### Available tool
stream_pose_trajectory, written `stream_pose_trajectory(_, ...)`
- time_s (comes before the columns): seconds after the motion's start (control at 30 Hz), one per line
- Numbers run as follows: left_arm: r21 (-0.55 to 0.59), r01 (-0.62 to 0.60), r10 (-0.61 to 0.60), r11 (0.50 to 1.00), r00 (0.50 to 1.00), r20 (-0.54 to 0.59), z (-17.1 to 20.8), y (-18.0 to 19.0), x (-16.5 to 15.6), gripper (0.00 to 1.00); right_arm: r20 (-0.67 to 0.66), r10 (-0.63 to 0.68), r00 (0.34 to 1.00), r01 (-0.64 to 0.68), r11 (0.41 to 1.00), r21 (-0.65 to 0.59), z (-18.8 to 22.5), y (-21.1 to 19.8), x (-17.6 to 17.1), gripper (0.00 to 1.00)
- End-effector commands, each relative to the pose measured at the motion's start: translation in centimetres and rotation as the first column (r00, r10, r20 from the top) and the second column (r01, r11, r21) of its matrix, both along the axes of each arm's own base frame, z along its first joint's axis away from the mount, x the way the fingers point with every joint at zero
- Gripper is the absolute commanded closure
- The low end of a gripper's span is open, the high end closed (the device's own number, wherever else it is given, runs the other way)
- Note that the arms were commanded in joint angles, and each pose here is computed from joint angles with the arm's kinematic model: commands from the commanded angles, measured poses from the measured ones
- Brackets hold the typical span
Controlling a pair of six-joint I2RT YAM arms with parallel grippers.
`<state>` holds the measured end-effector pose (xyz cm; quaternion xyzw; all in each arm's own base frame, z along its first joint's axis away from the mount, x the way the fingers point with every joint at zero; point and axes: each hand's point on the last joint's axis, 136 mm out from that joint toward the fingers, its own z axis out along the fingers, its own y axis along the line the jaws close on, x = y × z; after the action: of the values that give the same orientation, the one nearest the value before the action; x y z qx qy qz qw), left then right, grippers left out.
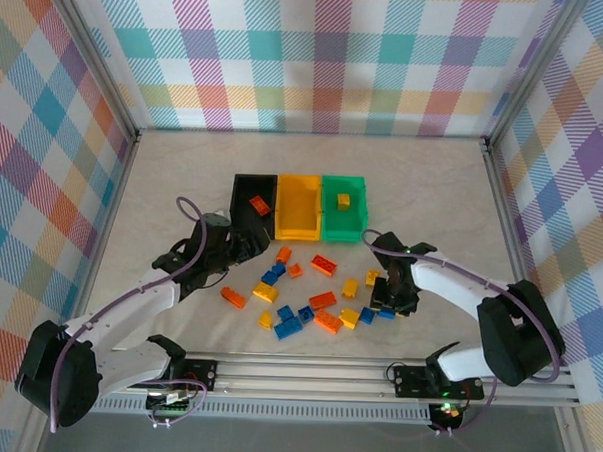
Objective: Sort the legos into containers by color
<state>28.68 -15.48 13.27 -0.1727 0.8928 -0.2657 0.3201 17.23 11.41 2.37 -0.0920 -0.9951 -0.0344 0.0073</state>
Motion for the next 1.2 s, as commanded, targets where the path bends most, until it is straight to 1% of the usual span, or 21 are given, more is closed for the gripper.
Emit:
stream_pose_trajectory(0.0,0.009,-0.029,0.029,1.0,1.0,0.0,0.2,0.8,-0.4,0.0,0.067,0.037,0.997,-0.04,0.999,0.035,2.3,0.4,0.8,0.65)
stream_pose_trajectory(0.1,0.018,-0.024,0.024,1.0,1.0,-0.002,0.5,1.1,-0.7,0.0,0.181,0.1,0.978,-0.12,0.987,0.104,5.9,1.9,2.5,0.67)
stream_pose_trajectory(0.2,0.03,-0.032,0.032,0.999,0.999,0.01,0.9,1.5,-0.9,0.0,0.314,0.155,0.937,-0.212,0.965,0.156,9.8,4.5,5.1,0.66)
stream_pose_trajectory(0.23,0.05,-0.037,0.038,0.998,0.999,-0.009,0.5,2.0,-1.4,0.0,0.356,0.173,0.918,-0.244,0.955,0.167,10.9,5.7,6.1,0.66)
stream_pose_trajectory(0.33,0.071,-0.057,0.057,0.996,0.998,-0.008,0.5,2.8,-1.7,0.0,0.456,0.216,0.864,-0.324,0.93,0.175,13.2,9.5,9.5,0.65)
stream_pose_trajectory(0.47,0.095,-0.078,0.08,0.992,0.997,-0.013,0.1,3.7,-1.9,0.0,0.543,0.251,0.801,-0.402,0.899,0.177,14.9,14.4,14.5,0.63)
stream_pose_trajectory(0.6,0.069,-0.092,0.094,0.993,0.995,-0.026,-0.6,4.0,-2.1,0.0,0.58,0.262,0.772,-0.42,0.894,0.155,15.2,17.9,19.6,0.62)
stream_pose_trajectory(0.7,0.06,-0.078,0.08,0.995,0.996,-0.035,-0.6,3.7,-2.1,0.0,0.595,0.264,0.759,-0.427,0.892,0.149,15.1,19.9,22.3,0.62)
stream_pose_trajectory(0.77,0.073,-0.064,0.068,0.995,0.996,-0.052,-0.8,3.6,-2.2,0.0,0.587,0.269,0.764,-0.425,0.894,0.143,14.6,20.8,23.7,0.62)
stream_pose_trajectory(0.9,0.089,-0.052,0.06,0.995,0.994,-0.087,-1.4,3.6,-2.6,0.0,0.562,0.284,0.777,-0.419,0.9,0.124,13.0,22.1,25.3,0.61)
stream_pose_trajectory(1.03,0.113,-0.073,0.084,0.991,0.992,-0.094,-1.5,4.3,-2.8,0.0,0.539,0.285,0.793,-0.391,0.916,0.09,11.5,22.2,26.4,0.53)
stream_pose_trajectory(1.17,0.146,-0.068,0.083,0.987,0.992,-0.098,-1.3,4.7,-2.8,0.0,0.545,0.285,0.788,-0.39,0.917,0.084,11.2,22.7,27.2,0.43)
